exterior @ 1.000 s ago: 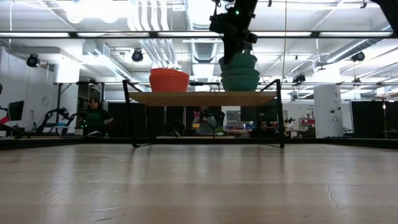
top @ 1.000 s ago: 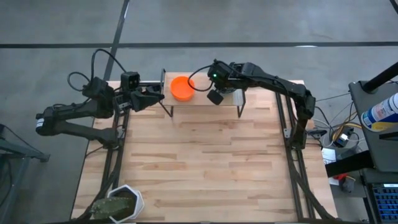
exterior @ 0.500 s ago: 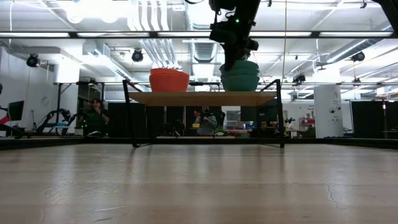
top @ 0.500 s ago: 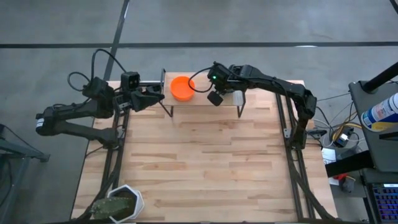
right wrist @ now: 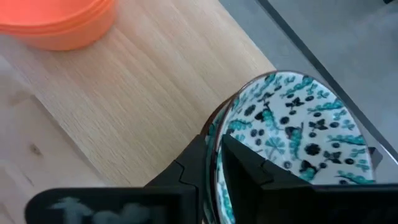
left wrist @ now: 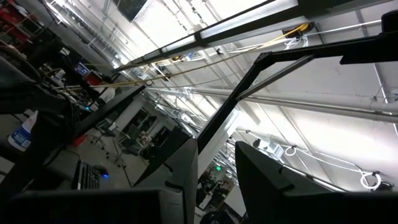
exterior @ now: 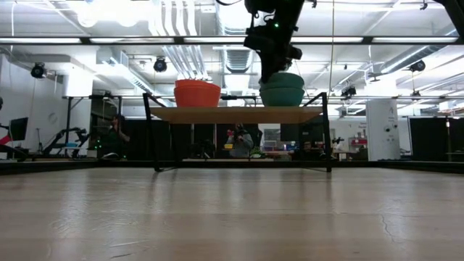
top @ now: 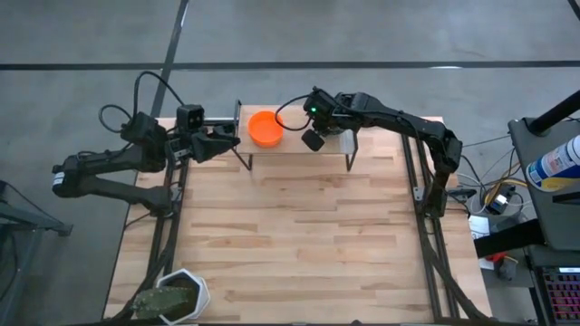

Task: Pick & Place Mini bowls
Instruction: Stack the light blue patterned bowl on top of the light blue patterned bowls on the shelf, then return to Home Position

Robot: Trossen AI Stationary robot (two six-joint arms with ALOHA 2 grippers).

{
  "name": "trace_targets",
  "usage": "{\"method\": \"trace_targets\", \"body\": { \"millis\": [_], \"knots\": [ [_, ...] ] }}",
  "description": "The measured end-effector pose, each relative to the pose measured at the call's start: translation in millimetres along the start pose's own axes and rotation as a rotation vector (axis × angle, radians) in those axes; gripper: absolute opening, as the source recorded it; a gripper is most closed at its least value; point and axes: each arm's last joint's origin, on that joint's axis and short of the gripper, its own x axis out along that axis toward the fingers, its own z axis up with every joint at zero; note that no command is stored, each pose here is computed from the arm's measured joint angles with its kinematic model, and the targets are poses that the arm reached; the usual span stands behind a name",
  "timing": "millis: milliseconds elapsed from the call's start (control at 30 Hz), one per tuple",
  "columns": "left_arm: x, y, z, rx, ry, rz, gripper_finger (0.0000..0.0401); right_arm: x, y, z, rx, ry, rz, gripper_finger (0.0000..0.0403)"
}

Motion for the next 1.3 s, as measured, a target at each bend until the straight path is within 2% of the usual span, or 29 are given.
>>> {"method": "trace_targets", "body": {
  "millis": [367,567,700,867,1033,1300],
  "knots": [
    [0,0,0,0.021,-0.007,0.006,0.0101,-14,-4,3,0.017,-0.041,0.011,0.0118],
    [0,5,-3,0.059,0.024,0.044,0.0101,-32,-7,5,0.045,-0.110,0.056,0.0135],
    [-1,15,-10,0.027,0.081,0.162,0.0100,-45,-5,5,0.052,-0.153,0.144,0.0108],
    [-4,24,-17,0.086,0.143,0.266,0.0069,-56,0,3,0.033,-0.233,0.267,0.0022],
    [-7,23,-16,0.176,0.150,0.288,0.0007,-61,4,-8,0.033,-0.294,0.358,0.0009],
    [-16,23,-18,0.254,0.199,0.381,0.0001,-78,5,-43,0.057,-0.499,0.512,0.0008]
  ]
}}
